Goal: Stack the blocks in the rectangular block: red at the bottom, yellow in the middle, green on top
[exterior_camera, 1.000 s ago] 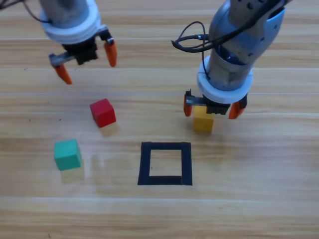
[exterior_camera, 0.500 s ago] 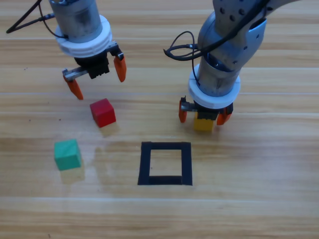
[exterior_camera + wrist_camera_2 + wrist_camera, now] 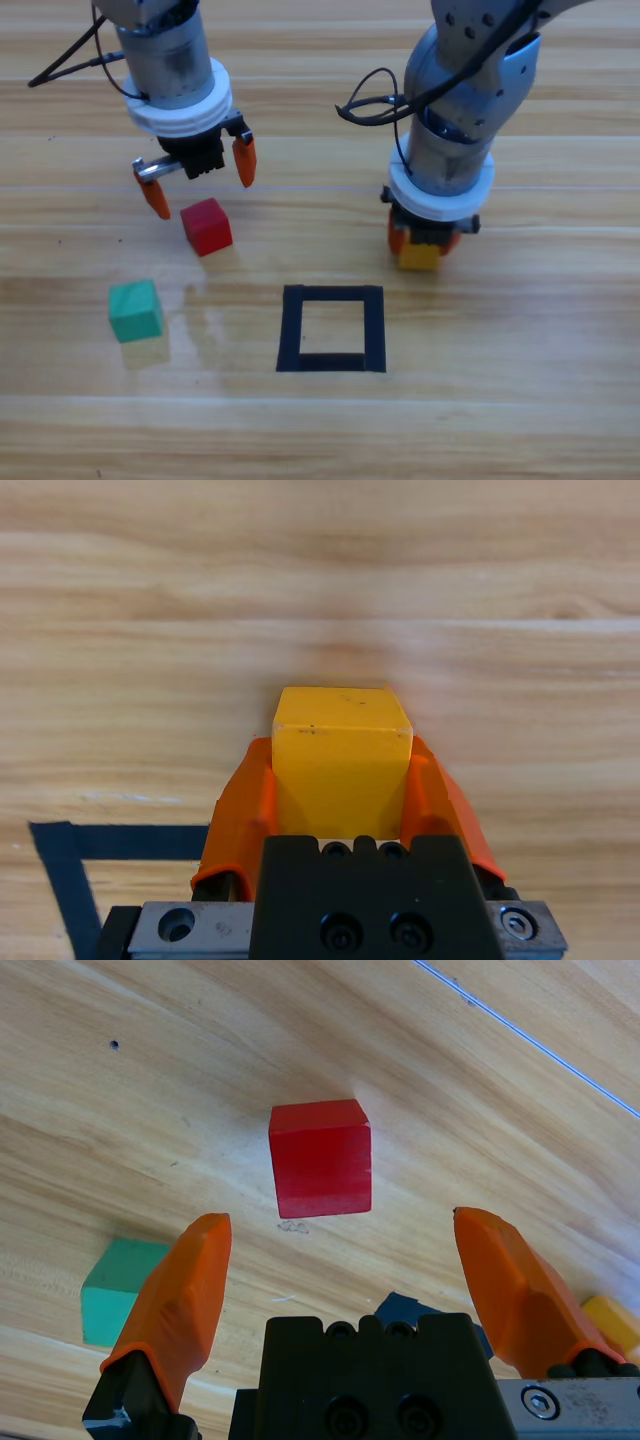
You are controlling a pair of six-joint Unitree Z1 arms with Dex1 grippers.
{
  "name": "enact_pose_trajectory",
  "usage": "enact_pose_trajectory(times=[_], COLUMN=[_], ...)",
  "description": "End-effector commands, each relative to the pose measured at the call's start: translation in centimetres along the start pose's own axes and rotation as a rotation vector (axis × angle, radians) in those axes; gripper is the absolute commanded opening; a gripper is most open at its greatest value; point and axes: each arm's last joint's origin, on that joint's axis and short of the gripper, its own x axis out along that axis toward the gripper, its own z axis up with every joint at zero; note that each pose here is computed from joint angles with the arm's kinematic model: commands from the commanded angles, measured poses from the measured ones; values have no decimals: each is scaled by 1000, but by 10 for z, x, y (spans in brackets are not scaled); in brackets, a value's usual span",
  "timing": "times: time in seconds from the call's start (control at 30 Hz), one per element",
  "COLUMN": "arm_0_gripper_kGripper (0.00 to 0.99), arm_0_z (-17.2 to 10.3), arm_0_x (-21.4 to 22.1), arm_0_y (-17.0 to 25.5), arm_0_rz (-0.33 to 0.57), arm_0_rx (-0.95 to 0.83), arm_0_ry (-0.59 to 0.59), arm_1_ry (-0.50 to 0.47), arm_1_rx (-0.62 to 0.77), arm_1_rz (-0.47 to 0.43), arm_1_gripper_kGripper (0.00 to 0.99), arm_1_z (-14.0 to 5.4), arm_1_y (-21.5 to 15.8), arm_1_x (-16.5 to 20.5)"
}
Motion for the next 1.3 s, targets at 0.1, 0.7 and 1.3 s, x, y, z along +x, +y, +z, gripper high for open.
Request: enact_pose_trajectory(times=[0.1,0.7,1.3], arm_0_gripper_kGripper=[953,884,21], arm_0_z=[8,9,16], arm_0_x=[51,82,67], arm_0_y=[-3,-9,-12], arm_0_rz=[93,113,112], arm_0_rx=[-19,-4,157], arm_0_ry=[41,58,51], arm_1_ry=[-49,-50,-47], arm_1_rx=[-23,-47,-48], arm_1_rz=[-4,-9,-6], arm_1_gripper_kGripper=[189,189,189], arm_1_z=[-19,-41,-41], arm_1_y=[-33,-58,-58], arm_1_x=[-86,-111,-108])
